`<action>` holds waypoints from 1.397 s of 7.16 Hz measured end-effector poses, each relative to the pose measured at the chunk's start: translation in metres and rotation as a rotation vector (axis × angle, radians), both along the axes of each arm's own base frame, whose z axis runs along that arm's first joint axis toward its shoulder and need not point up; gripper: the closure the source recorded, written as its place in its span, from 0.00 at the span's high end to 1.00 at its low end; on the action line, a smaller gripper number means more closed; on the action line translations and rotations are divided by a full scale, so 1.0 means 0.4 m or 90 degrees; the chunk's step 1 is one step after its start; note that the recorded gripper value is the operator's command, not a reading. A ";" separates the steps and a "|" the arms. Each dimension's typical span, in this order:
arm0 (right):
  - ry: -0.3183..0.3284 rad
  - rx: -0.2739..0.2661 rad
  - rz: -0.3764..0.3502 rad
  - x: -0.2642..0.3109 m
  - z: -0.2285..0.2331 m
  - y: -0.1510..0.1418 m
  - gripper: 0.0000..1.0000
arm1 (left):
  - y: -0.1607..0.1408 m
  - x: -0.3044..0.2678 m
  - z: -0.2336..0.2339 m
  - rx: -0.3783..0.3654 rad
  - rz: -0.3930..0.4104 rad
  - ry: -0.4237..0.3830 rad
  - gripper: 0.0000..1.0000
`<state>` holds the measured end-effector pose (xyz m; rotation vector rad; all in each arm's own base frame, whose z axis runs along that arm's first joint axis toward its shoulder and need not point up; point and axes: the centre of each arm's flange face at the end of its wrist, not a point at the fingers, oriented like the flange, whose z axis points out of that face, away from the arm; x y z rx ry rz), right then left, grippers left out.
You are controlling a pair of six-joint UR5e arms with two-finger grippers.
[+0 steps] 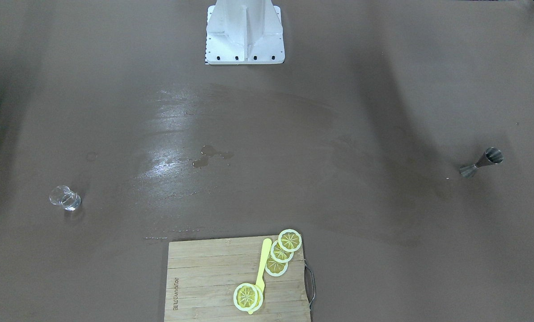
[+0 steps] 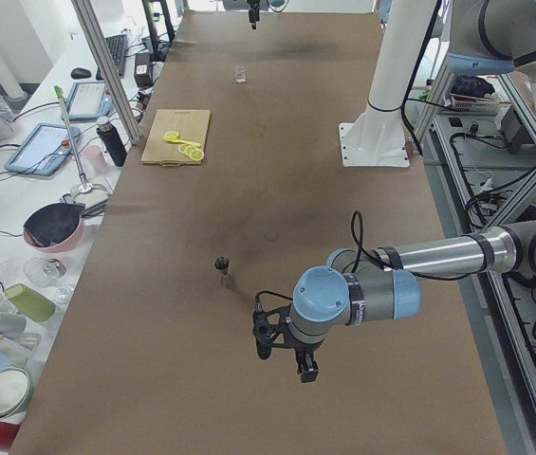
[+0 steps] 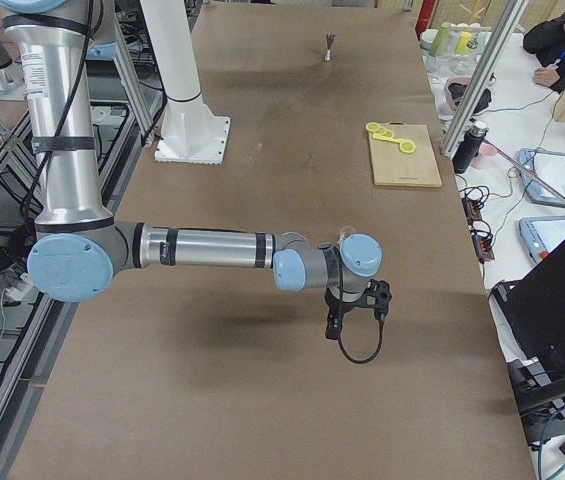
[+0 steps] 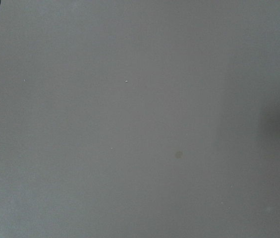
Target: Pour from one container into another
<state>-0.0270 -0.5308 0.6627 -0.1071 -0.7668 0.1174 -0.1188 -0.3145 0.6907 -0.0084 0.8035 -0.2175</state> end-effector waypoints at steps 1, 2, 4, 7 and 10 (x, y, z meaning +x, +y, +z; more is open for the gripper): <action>-0.001 0.002 0.000 -0.001 -0.004 -0.003 1.00 | 0.000 0.000 0.000 0.000 0.000 0.000 0.99; -0.001 0.004 0.000 -0.002 -0.008 -0.007 1.00 | 0.000 0.001 0.000 0.000 0.001 0.000 0.99; -0.002 0.006 -0.001 -0.005 -0.011 -0.009 1.00 | 0.000 0.000 0.000 0.000 0.000 0.000 0.99; -0.007 0.010 -0.004 -0.010 -0.019 -0.016 1.00 | 0.000 0.000 0.001 0.000 0.000 0.000 0.99; -0.056 0.039 -0.015 -0.050 -0.168 -0.113 1.00 | 0.000 0.000 0.004 -0.002 0.001 -0.004 0.99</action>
